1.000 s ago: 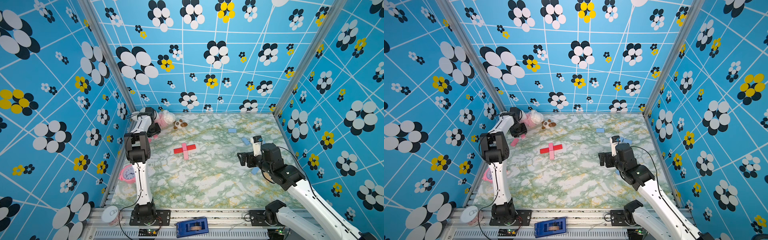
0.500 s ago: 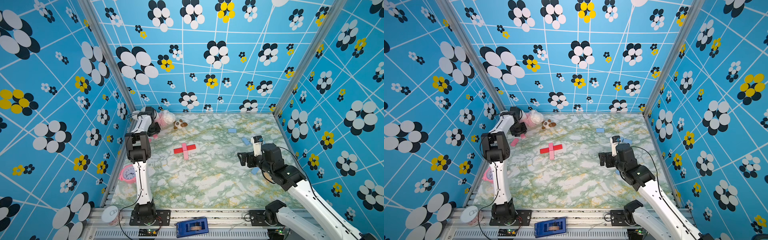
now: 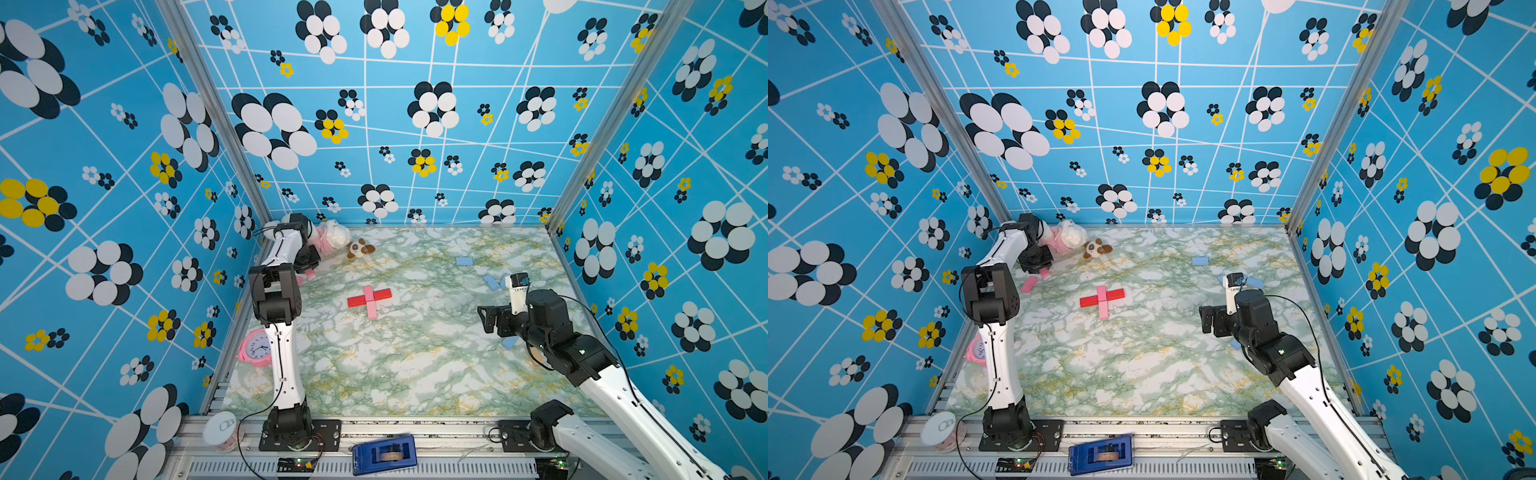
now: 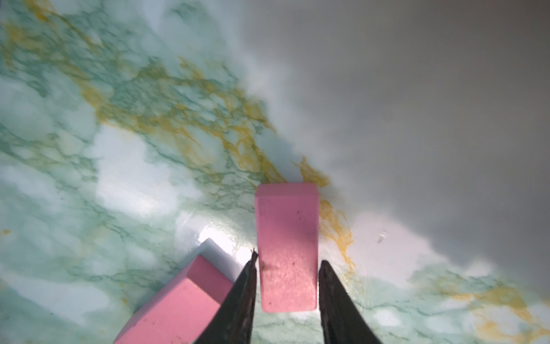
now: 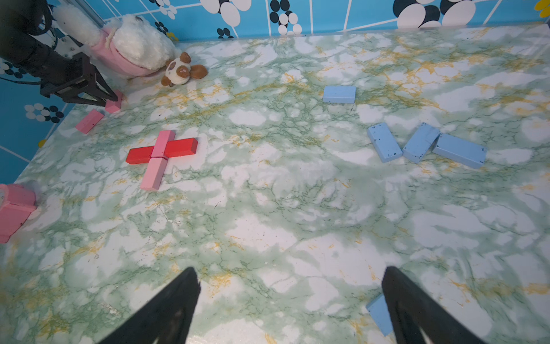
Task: Assemble the letter t with building blocks
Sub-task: Pick up the building block from the center of the board.
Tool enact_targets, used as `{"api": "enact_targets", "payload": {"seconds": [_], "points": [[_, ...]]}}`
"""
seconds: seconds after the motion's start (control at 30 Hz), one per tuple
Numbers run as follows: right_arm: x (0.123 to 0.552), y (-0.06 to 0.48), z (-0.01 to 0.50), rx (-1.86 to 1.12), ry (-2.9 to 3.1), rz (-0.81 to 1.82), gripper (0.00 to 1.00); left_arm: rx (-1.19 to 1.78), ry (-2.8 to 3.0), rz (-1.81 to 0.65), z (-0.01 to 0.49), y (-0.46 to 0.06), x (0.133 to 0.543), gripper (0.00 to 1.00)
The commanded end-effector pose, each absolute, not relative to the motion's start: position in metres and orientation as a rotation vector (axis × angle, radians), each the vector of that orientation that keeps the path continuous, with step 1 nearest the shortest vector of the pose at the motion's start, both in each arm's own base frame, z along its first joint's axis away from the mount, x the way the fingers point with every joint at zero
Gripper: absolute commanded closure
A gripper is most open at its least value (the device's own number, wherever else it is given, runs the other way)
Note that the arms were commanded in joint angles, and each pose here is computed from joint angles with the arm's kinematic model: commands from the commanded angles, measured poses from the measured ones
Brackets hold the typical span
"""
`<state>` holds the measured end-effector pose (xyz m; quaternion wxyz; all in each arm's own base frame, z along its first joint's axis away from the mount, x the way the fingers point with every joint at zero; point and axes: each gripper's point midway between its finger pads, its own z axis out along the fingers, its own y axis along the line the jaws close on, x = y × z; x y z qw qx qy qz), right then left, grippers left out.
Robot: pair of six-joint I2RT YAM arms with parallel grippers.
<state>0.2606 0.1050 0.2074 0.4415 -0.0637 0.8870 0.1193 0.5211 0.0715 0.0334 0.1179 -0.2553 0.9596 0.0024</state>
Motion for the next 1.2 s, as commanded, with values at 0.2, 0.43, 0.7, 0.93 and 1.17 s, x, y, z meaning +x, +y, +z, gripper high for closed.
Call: {"api": "enact_targets", "payload": {"seconds": [0.2, 0.43, 0.7, 0.93, 1.17], "points": [[0.259, 0.103, 0.217, -0.156, 2.185, 0.286, 0.01, -0.748, 2.874, 0.011, 0.014, 0.073, 0.511, 0.63], [0.256, 0.102, 0.219, -0.152, 2.179, 0.289, 0.01, -0.753, 2.879, -0.013, 0.01, 0.071, 0.509, 0.64], [0.254, 0.101, 0.22, -0.147, 2.177, 0.29, 0.01, -0.749, 2.876, -0.017, 0.012, 0.071, 0.507, 0.67], [0.253, 0.1, 0.222, -0.145, 2.17, 0.289, 0.01, -0.733, 2.889, -0.041, 0.01, 0.066, 0.499, 0.78], [0.252, 0.098, 0.223, -0.142, 2.162, 0.281, 0.01, -0.697, 2.825, -0.062, 0.04, 0.061, 0.491, 0.82]]}}
